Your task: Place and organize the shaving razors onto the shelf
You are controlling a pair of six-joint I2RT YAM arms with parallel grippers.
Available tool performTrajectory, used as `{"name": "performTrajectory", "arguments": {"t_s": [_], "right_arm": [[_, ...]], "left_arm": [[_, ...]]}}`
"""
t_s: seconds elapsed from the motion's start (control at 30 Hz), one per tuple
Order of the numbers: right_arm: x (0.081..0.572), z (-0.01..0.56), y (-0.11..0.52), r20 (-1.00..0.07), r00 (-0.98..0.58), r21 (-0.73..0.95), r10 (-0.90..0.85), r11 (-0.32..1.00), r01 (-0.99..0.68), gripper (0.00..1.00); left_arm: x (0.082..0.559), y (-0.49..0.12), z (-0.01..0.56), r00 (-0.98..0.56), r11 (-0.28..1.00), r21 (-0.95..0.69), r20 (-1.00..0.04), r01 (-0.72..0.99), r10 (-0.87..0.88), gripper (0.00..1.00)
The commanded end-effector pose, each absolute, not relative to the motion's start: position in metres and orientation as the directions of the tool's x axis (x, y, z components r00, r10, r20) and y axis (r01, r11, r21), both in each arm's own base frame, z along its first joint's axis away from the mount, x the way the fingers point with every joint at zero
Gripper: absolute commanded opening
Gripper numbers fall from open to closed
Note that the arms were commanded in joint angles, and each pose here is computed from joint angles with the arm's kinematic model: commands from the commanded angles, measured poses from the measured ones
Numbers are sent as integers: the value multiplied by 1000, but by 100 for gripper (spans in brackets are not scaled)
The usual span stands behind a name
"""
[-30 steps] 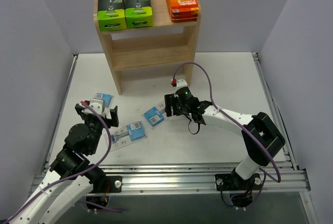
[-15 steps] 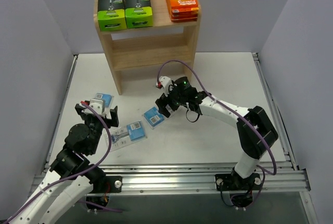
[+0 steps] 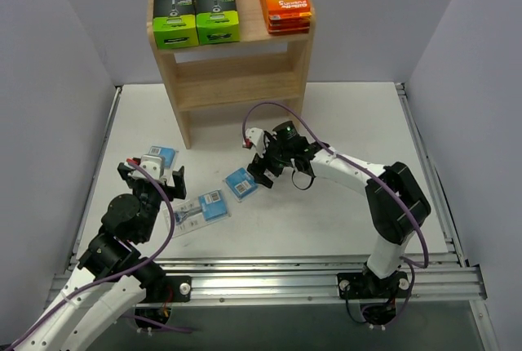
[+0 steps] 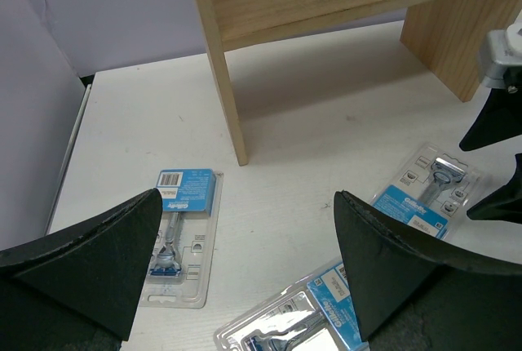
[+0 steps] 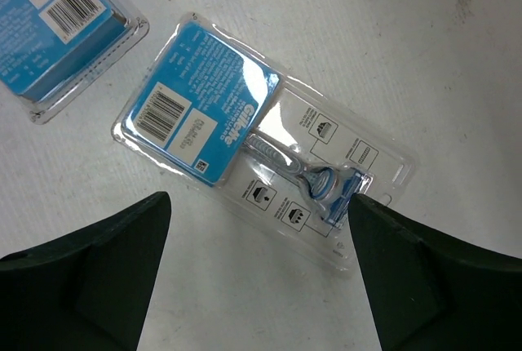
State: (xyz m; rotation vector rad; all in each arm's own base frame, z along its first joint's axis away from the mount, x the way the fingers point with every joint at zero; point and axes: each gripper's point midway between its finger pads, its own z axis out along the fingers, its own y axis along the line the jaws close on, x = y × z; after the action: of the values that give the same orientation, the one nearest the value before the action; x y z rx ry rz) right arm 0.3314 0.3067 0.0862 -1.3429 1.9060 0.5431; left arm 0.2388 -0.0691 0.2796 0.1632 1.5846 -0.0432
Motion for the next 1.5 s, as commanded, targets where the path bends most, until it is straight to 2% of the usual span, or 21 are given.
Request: {"name": "performTrajectory", "arguments": {"t_s": [0.0, 0.1, 0.3, 0.4, 0.77, 1.13, 1.33, 1.47], "right_arm": [[347, 90, 306, -751, -97, -138, -653, 299, -944, 84], [356, 86, 304, -732, -87, -151, -676, 286, -946, 80], [362, 52, 293, -630, -110, -131, -769, 245, -961, 71], [363, 46, 299, -629, -100, -123, -771, 226, -966, 69], [355, 27, 304, -610, -77, -139, -789, 202, -970, 67], [380, 51, 310, -633, -26, -277, -773, 257, -926, 62], [384, 55, 310, -622, -5, -301, -783, 245, -922, 62], [380, 56, 315, -623, 26, -292, -782, 201, -935, 66]], "left_arm": [[237, -71, 295, 28, 989, 48, -999, 141, 44, 95], [237, -72, 295, 28, 988, 48, -999, 147, 44, 95], [238, -76, 294, 25, 986, 47, -999, 162, 44, 95], [239, -77, 293, 24, 985, 48, -999, 168, 45, 95], [239, -80, 292, 20, 982, 51, -999, 181, 48, 95], [239, -80, 293, 21, 983, 50, -999, 178, 47, 95], [239, -79, 292, 20, 983, 51, -999, 176, 48, 95], [239, -80, 293, 21, 982, 50, -999, 181, 47, 95]]}}
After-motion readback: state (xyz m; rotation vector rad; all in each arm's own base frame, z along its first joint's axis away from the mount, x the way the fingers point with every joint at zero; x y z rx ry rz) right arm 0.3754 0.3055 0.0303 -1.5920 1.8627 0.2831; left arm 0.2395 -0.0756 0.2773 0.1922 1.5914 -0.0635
